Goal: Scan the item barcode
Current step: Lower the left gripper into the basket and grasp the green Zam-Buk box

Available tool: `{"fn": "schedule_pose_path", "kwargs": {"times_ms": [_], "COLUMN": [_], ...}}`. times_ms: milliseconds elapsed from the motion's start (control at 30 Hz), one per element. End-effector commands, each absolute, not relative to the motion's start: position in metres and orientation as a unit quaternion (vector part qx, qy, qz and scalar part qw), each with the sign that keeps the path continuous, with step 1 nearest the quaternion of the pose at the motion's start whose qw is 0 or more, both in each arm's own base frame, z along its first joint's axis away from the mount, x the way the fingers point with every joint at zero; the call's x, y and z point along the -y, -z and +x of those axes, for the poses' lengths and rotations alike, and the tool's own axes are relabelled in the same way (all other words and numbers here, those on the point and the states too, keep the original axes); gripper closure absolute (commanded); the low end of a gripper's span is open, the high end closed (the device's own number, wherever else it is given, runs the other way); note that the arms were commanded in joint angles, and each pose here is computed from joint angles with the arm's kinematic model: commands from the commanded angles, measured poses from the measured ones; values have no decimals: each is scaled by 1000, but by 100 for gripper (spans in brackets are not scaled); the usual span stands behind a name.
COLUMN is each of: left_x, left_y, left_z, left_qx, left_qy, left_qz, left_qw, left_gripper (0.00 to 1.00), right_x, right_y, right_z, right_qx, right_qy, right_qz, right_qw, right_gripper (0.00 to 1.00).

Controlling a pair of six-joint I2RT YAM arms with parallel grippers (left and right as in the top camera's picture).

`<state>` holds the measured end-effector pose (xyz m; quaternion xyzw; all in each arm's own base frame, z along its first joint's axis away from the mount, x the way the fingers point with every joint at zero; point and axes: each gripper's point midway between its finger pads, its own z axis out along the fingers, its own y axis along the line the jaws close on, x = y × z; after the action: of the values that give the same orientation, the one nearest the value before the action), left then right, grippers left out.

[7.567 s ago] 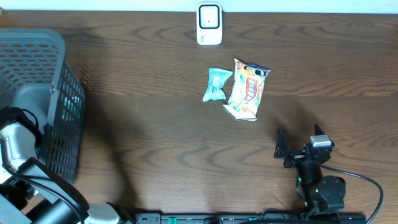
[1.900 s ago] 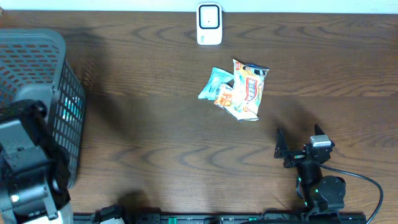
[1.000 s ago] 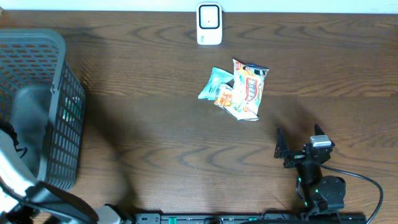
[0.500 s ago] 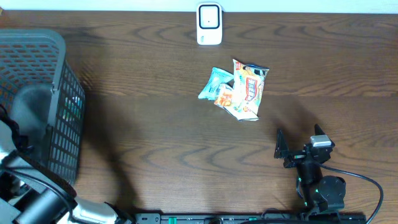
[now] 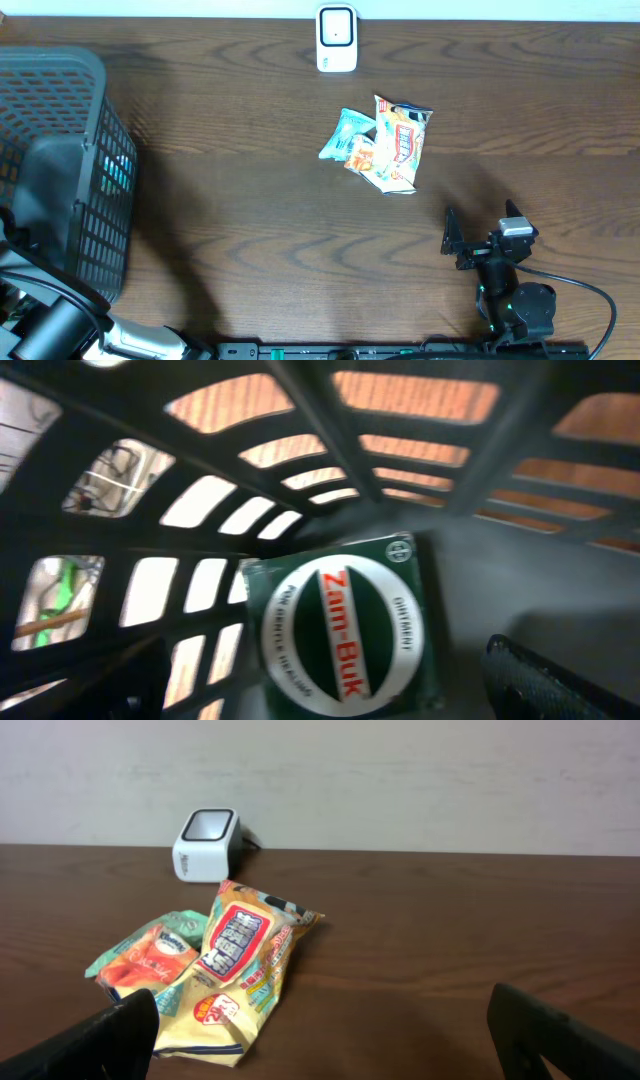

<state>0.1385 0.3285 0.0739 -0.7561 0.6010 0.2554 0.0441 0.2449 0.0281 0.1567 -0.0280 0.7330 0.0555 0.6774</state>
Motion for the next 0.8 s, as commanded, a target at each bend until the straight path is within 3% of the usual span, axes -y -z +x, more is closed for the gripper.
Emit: {"fn": "schedule_pose_path", "kwargs": {"times_ms": [0,367,500,767], "left_x": [-328,-329,-328,-323], "left_y": [-62,-52,-51,-44], "left_z": [143,144,144,140], "left_qx": [-595,-593,-593,-595], "left_qy": [-234,-233,-233,-233], "left_qz": [-767,-768,-768,-767], "left_qw": [50,62,61,52], "left_gripper": [2,3,10,11], "right_x": [-30,-30,-30,-30], "right_y": [-156,-156,-156,-156], "right_z": [244,244,244,244], "right_qx": [-733,-733,-733,-733], "right_qy": [-62,-62,-62,-62], "right_qz": [-25,-25,-26,-26], "right_qw": [677,677,677,677], "right_gripper": [1,1,1,1]}}
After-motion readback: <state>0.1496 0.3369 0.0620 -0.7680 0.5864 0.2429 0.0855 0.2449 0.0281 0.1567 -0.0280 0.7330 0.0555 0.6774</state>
